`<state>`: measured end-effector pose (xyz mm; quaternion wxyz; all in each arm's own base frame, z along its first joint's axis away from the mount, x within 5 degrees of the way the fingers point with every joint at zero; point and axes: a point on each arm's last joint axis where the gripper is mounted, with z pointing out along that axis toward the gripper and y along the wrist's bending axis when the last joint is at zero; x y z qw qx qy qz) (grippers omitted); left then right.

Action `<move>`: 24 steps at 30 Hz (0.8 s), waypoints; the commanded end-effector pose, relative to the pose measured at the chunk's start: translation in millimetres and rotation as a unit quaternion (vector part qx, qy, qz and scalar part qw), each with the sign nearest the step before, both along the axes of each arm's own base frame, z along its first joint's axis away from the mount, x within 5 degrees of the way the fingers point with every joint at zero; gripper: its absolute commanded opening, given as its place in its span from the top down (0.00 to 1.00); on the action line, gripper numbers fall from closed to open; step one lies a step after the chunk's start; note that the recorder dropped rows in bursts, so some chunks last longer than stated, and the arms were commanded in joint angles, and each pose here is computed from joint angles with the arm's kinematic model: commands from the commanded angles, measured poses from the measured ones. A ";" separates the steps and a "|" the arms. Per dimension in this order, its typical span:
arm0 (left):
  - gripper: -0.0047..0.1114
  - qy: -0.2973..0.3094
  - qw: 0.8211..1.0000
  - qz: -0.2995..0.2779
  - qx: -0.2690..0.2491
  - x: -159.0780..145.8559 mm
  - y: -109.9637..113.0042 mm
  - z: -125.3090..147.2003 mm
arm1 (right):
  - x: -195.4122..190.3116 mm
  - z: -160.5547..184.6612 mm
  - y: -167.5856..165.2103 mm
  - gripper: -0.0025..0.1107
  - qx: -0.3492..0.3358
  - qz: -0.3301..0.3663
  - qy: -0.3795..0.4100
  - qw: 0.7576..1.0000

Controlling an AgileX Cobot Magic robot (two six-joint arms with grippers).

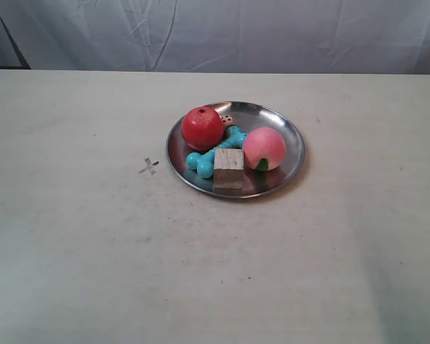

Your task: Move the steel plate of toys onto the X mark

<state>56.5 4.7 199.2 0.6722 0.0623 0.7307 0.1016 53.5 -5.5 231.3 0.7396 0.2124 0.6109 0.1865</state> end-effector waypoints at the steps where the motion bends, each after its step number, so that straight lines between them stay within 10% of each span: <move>1: 0.96 -0.003 0.999 0.005 0.040 -0.4 1.3 0.2 | -0.4 -1.9 0.5 0.99 0.125 0.021 -0.003 0.992; 7: 0.96 -0.026 0.989 0.004 0.143 -0.3 1.7 5.8 | 0.3 -5.3 3.6 0.99 0.143 0.039 0.017 0.989; 14: 0.96 -0.120 0.928 -0.048 0.350 -1.6 -12.8 22.1 | 0.7 -9.8 9.1 0.99 0.187 0.069 0.044 0.979; 24: 0.96 -0.173 0.915 -0.082 0.356 -4.3 -22.1 28.8 | 0.8 -13.9 12.8 0.99 0.162 0.083 0.071 0.981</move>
